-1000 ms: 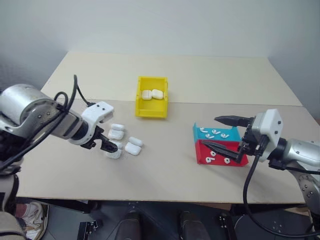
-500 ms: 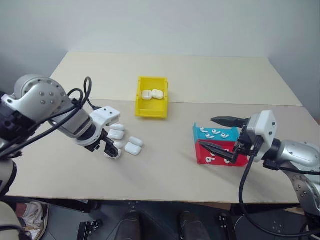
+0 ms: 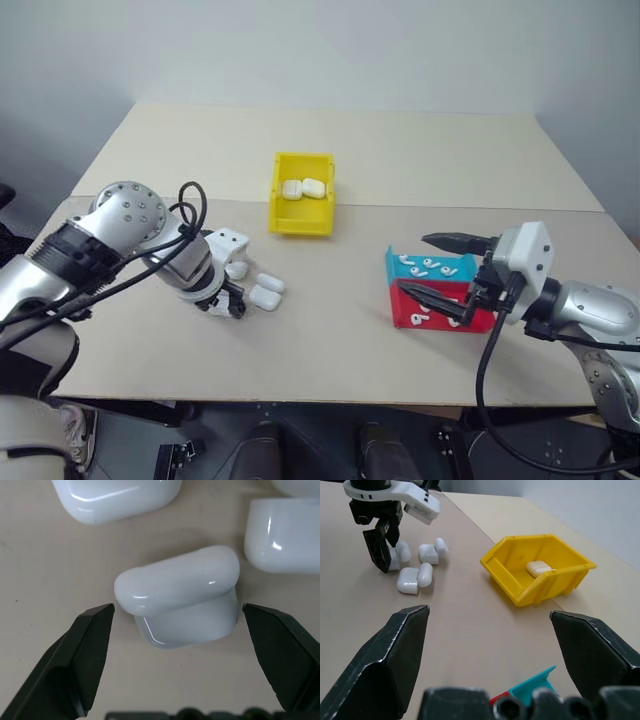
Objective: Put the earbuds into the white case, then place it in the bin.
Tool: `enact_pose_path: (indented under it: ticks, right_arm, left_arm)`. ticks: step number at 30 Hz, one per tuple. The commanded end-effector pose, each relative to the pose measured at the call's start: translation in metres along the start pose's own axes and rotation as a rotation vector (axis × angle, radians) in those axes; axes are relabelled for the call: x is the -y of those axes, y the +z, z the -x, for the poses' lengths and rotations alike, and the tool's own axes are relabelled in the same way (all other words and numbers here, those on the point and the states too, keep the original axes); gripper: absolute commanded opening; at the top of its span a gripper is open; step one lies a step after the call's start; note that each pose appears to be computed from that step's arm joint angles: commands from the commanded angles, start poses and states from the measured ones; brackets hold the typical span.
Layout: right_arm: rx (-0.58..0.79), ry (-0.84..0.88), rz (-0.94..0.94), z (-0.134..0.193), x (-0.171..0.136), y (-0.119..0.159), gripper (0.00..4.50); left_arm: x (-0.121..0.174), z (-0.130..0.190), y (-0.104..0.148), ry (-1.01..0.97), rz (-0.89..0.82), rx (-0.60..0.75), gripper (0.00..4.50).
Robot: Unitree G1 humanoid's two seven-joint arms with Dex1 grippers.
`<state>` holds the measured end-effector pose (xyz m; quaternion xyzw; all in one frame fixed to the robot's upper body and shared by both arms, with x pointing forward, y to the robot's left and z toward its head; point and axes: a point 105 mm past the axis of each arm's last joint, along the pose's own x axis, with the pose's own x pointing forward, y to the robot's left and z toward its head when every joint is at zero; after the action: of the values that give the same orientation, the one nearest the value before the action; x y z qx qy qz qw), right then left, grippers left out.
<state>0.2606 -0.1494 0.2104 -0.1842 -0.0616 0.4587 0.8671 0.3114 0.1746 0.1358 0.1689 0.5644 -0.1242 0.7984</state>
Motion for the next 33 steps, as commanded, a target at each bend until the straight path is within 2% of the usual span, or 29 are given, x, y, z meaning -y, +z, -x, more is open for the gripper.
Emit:
enact_pose_path:
  ticks: [1,19,22,25,26,30,33]
  right_arm:
    - [0.038,-0.006,0.053,0.003,0.0,0.014,4.5]
    - [0.04,-0.002,0.042,0.002,-0.002,0.014,4.5]
    - [0.041,0.0,0.042,0.002,-0.002,0.014,4.5]
    - [0.042,0.001,0.044,0.001,-0.002,0.014,4.5]
    - [0.043,0.002,0.043,0.001,-0.001,0.014,4.5]
    - [0.046,0.004,0.044,0.0,0.0,0.014,4.5]
    - [0.048,0.005,0.046,-0.002,0.001,0.014,4.5]
  left_arm:
    - [0.001,0.005,0.005,-0.005,0.01,0.039,4.47]
    - [0.004,-0.013,0.009,0.054,0.118,0.093,4.47]
    - [0.004,-0.014,0.007,0.066,0.134,0.106,3.83]
    - [0.005,-0.013,0.008,0.062,0.135,0.122,2.94]
    - [0.005,-0.013,0.007,0.063,0.136,0.126,2.81]
    - [0.002,-0.006,0.005,0.059,0.121,0.155,2.81]
    - [-0.002,0.01,-0.002,0.054,0.048,0.189,2.81]
